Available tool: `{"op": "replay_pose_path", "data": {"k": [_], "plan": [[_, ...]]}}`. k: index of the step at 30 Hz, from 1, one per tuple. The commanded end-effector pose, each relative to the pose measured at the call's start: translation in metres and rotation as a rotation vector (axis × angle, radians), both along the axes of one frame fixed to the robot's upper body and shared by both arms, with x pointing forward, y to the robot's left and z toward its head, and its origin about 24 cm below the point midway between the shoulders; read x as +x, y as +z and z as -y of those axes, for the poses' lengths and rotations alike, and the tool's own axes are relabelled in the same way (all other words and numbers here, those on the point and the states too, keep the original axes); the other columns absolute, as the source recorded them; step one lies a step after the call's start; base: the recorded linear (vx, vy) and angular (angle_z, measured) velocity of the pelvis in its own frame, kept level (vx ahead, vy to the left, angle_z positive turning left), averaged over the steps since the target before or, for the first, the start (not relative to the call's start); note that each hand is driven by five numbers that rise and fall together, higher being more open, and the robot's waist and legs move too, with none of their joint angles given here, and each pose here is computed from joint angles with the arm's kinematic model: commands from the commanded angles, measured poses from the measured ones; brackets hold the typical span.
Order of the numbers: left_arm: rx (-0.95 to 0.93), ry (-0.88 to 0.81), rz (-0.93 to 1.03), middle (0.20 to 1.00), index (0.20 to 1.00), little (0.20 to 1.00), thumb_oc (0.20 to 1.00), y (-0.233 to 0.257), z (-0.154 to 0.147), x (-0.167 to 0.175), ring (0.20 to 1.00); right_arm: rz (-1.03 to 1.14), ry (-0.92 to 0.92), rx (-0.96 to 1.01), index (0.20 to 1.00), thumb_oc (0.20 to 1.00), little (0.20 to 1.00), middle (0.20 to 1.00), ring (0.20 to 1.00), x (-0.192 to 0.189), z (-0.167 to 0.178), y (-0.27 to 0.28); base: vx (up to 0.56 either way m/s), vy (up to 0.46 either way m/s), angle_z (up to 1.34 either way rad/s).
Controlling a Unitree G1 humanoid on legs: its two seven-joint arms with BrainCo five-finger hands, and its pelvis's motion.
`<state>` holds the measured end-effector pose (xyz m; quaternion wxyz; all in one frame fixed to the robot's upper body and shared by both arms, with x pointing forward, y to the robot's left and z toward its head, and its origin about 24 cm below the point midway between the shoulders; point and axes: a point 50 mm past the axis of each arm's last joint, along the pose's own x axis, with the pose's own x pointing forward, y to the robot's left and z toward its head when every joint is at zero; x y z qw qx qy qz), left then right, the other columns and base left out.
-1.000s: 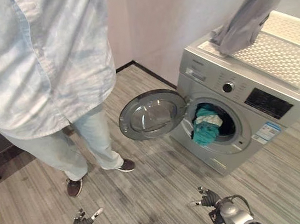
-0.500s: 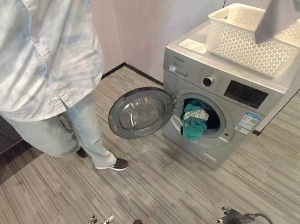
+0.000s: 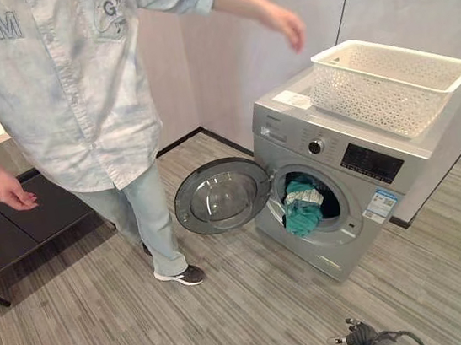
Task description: Grab the laundry basket,head to the washer,open it,put in the laundry and shut it.
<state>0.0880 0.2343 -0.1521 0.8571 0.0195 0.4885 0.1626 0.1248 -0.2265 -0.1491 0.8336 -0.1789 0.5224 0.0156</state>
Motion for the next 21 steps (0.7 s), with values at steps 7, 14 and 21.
{"op": "replay_pose_path", "data": {"k": [7, 14, 21], "plan": [[0.058, -0.025, 0.079, 1.000, 1.000, 1.000, 1.000, 0.011, -0.013, 0.032, 1.000, 0.070, -0.004, -0.006, 1.000, 1.000, 1.000, 1.000, 1.000, 0.022, -0.001, 0.007, 0.00, 0.000, 0.00], [0.055, -0.021, 0.087, 1.000, 1.000, 1.000, 1.000, 0.012, -0.013, 0.034, 1.000, 0.054, -0.030, -0.007, 1.000, 1.000, 1.000, 1.000, 1.000, 0.018, 0.000, 0.005, 0.00, 0.000, 0.00], [0.042, 0.001, 0.076, 1.000, 1.000, 1.000, 1.000, 0.010, -0.013, 0.029, 1.000, 0.064, -0.043, 0.014, 1.000, 1.000, 1.000, 1.000, 1.000, 0.018, -0.003, 0.005, 0.00, 0.000, 0.00]]}}
